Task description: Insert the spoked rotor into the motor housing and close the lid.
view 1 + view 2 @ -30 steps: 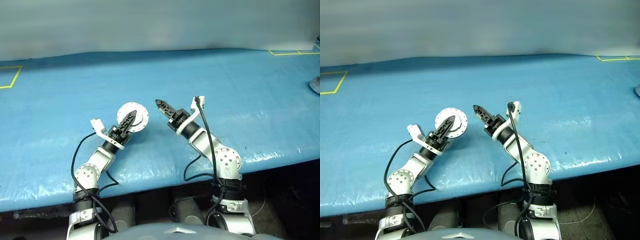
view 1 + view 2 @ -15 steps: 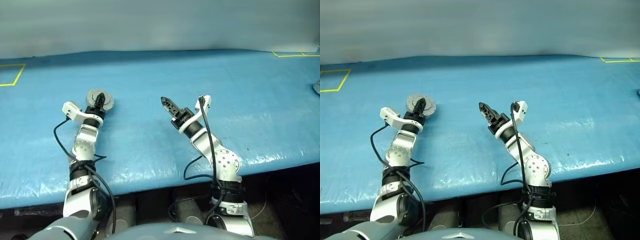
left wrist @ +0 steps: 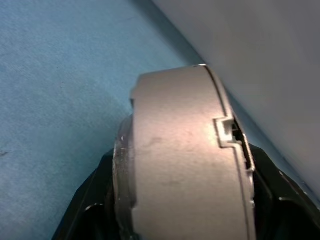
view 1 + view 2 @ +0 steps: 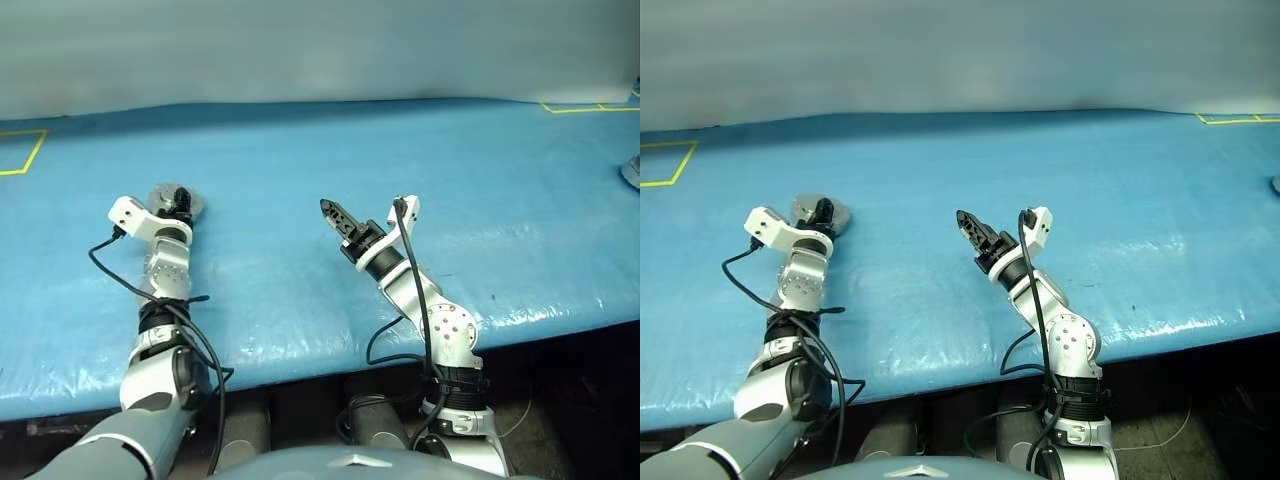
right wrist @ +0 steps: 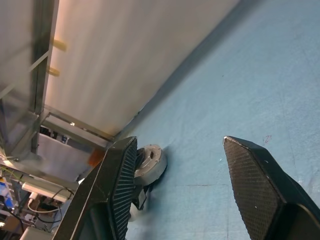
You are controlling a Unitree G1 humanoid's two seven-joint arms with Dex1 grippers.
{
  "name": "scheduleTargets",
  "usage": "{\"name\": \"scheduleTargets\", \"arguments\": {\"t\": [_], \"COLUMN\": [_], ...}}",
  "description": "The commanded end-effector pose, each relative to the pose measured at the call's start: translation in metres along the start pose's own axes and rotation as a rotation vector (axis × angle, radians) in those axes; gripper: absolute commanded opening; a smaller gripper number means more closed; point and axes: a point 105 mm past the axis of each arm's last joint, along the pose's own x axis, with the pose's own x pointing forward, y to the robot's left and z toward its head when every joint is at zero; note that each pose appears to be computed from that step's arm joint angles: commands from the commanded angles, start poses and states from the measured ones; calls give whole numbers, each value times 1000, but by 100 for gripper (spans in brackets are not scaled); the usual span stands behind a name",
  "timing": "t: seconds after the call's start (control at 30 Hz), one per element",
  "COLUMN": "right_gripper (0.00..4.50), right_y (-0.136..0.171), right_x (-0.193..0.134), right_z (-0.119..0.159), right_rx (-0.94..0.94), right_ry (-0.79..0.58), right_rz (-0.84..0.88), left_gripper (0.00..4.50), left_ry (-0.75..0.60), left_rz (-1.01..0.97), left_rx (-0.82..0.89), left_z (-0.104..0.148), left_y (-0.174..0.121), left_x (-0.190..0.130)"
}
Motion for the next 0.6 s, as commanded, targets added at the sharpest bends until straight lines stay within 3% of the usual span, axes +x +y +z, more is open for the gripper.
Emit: {"name": "scheduleTargets", "arguments": {"t": [0.03, 0.27, 0.43, 0.5, 0.6], "right_gripper": [290, 290, 290, 290, 290], "right_y": [9, 1, -14, -13, -13], "right_x": [1, 3, 2, 0, -4], "right_z": [5, 3, 7, 15, 23], "right_rx": [-10, -105, -414, -538, -711], "right_ry": [-9, 12, 6, -34, -25], "right_rz": [31, -22, -122, -101, -65], "left_gripper": [447, 447, 447, 447, 447], "left_ry": [-113, -325, -472, -436, -221], "left_rz": [49, 140, -11, -314, -835], "left_rx": [72, 329, 481, 536, 657], "left_z": [29, 81, 101, 83, 24], "left_y": [7, 20, -15, -59, -110], "left_x": [-5, -28, -44, -53, -86]}}
